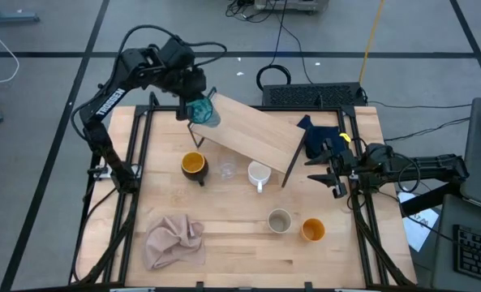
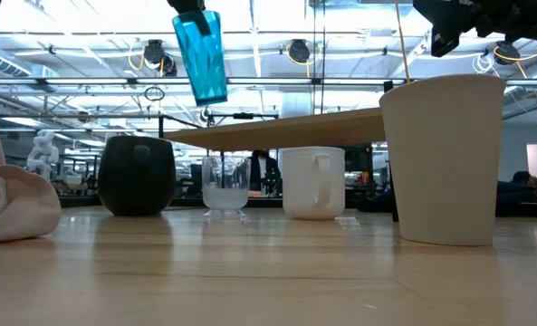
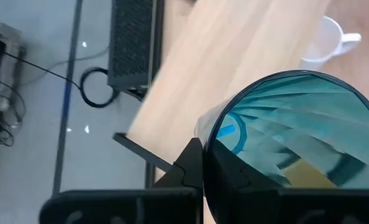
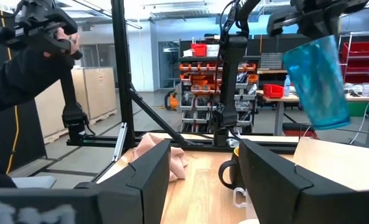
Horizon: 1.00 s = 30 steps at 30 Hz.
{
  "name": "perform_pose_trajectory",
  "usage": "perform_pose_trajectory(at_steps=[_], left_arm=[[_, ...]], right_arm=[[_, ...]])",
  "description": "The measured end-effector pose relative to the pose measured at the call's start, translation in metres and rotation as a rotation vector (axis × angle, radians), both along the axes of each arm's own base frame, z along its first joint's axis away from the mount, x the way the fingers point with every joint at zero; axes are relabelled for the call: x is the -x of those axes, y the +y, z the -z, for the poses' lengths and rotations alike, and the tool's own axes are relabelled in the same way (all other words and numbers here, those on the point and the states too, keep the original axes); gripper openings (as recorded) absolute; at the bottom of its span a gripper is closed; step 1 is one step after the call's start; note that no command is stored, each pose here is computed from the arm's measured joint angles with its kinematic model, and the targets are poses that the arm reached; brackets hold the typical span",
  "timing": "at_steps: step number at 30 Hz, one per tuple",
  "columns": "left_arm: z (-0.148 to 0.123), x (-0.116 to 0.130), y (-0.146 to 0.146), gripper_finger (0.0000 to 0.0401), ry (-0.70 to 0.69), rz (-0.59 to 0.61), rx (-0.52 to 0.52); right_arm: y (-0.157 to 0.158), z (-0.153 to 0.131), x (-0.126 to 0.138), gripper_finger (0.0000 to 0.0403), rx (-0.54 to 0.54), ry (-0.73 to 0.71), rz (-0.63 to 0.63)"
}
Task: Stack small to large cups/mugs on shelf
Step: Put the blue glass on the shelf
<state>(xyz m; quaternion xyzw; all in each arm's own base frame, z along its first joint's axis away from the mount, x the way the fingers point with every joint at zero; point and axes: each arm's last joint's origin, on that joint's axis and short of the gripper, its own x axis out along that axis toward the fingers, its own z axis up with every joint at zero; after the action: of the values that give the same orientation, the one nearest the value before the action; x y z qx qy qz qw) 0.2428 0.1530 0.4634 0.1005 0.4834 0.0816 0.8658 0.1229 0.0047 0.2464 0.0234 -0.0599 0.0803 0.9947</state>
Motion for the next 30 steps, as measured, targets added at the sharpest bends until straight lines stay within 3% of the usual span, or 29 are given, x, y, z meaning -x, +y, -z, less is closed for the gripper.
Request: perform_pose_trajectory(at_steps=[10, 22, 30], left_arm=[[0.003, 0.004, -0.003, 0.0004, 0.028, 0.006, 0.079], [0.033, -0.027, 0.017, 0.0004, 0.123, 0.014, 0.122], [0.041, -0.031, 0.027, 0.0004, 0.143, 0.013, 0.119]], right_arm=[[0.000, 0.000, 0.000, 0.0183, 0.015, -0.002, 0.003], [0.000, 0.003, -0.001, 0.0183, 0.016, 0.031, 0.002], [0.000, 0.004, -0.001, 0.0183, 0.020, 0.036, 0.003]])
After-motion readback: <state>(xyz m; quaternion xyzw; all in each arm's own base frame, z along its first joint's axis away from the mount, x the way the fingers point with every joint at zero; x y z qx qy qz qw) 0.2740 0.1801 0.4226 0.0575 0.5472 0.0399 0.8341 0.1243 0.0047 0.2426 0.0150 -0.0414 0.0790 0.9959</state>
